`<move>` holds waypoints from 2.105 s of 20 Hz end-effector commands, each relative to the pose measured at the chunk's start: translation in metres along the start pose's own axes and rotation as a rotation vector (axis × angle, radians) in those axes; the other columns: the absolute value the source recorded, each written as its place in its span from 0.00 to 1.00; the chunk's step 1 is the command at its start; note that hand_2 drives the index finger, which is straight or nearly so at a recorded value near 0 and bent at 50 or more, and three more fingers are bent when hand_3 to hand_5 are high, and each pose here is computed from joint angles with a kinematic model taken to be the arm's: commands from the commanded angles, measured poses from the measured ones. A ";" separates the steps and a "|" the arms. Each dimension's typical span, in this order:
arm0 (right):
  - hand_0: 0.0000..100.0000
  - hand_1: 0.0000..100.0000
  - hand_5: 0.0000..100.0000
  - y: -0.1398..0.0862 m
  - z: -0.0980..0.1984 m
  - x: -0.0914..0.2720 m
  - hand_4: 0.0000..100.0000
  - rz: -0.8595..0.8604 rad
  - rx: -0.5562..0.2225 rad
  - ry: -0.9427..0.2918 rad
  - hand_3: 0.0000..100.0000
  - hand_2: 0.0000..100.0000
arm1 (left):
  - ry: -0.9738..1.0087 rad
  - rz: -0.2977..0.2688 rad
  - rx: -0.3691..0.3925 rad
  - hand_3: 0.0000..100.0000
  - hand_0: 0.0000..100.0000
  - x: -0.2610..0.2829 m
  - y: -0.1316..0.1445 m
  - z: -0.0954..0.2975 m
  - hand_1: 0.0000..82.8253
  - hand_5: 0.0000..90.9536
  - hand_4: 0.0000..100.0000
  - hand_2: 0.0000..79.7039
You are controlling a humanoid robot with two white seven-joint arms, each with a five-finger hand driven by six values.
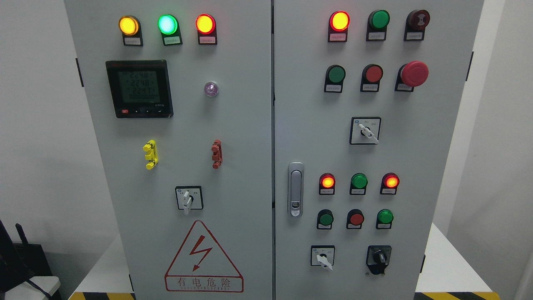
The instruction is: Turn on light switch 1
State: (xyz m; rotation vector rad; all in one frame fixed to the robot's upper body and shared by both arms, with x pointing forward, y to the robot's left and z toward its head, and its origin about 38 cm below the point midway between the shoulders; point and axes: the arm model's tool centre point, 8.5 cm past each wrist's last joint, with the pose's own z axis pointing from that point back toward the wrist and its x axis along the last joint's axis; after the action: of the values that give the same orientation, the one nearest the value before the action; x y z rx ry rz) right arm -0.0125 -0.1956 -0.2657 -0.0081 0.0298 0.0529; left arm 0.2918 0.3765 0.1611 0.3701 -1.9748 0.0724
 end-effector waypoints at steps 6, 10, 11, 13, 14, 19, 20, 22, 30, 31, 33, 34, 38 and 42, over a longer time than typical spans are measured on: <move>0.12 0.39 0.00 0.000 0.000 0.000 0.00 -0.017 0.001 0.001 0.00 0.00 | 0.018 0.123 -0.120 0.74 0.03 0.021 -0.112 -0.007 0.59 0.82 0.80 0.63; 0.12 0.39 0.00 0.000 0.000 0.000 0.00 -0.017 0.001 0.001 0.00 0.00 | 0.058 0.143 -0.072 0.76 0.02 0.023 -0.132 -0.011 0.62 0.84 0.82 0.65; 0.12 0.39 0.00 0.000 0.000 0.000 0.00 -0.017 0.001 0.001 0.00 0.00 | 0.065 0.147 -0.055 0.77 0.02 0.025 -0.138 -0.014 0.63 0.85 0.82 0.66; 0.12 0.39 0.00 0.000 0.000 0.000 0.00 -0.017 0.001 0.001 0.00 0.00 | 0.086 0.156 -0.041 0.78 0.02 0.029 -0.153 -0.017 0.65 0.87 0.83 0.67; 0.12 0.39 0.00 0.000 0.000 0.000 0.00 -0.018 0.001 0.001 0.00 0.00 | 0.090 0.152 -0.038 0.78 0.02 0.030 -0.158 -0.018 0.67 0.88 0.83 0.68; 0.12 0.39 0.00 0.000 0.000 0.000 0.00 -0.018 0.001 0.001 0.00 0.00 | 0.087 0.099 -0.004 0.80 0.00 0.043 -0.181 -0.026 0.73 0.91 0.85 0.70; 0.12 0.39 0.00 0.000 0.000 -0.001 0.00 -0.017 0.001 0.002 0.00 0.00 | 0.094 0.087 0.004 0.80 0.00 0.044 -0.183 -0.028 0.74 0.91 0.85 0.70; 0.12 0.39 0.00 0.000 0.000 0.000 0.00 -0.018 0.001 0.001 0.00 0.00 | 0.095 0.060 0.036 0.80 0.00 0.047 -0.184 -0.032 0.76 0.92 0.85 0.71; 0.12 0.39 0.00 0.000 0.000 0.000 0.00 -0.018 0.001 0.001 0.00 0.00 | 0.094 0.067 0.065 0.80 0.03 0.056 -0.186 -0.047 0.78 0.93 0.86 0.72; 0.12 0.39 0.00 0.000 0.000 -0.001 0.00 -0.018 0.001 0.002 0.00 0.00 | 0.095 0.070 0.074 0.80 0.03 0.058 -0.187 -0.050 0.78 0.93 0.86 0.72; 0.12 0.39 0.00 0.000 0.000 0.000 0.00 -0.018 0.001 0.001 0.00 0.00 | 0.107 0.066 0.088 0.80 0.04 0.060 -0.188 -0.055 0.78 0.93 0.86 0.72; 0.12 0.39 0.00 0.000 0.000 0.000 0.00 -0.018 0.001 0.001 0.00 0.00 | 0.114 0.063 0.094 0.79 0.05 0.061 -0.188 -0.057 0.78 0.93 0.87 0.72; 0.12 0.39 0.00 0.000 0.000 0.000 0.00 -0.017 0.001 0.001 0.00 0.00 | 0.113 0.057 0.121 0.79 0.06 0.068 -0.188 -0.070 0.78 0.93 0.86 0.72; 0.12 0.39 0.00 0.000 0.000 0.000 0.00 -0.018 0.001 0.001 0.00 0.00 | 0.104 0.059 0.138 0.78 0.07 0.075 -0.190 -0.081 0.78 0.93 0.86 0.72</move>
State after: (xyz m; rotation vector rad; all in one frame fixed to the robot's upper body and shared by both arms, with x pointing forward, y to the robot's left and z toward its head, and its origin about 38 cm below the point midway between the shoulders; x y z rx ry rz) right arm -0.0126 -0.1956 -0.2657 -0.0082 0.0299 0.0529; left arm 0.3798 0.2091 0.2241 0.4152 -1.8554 0.2390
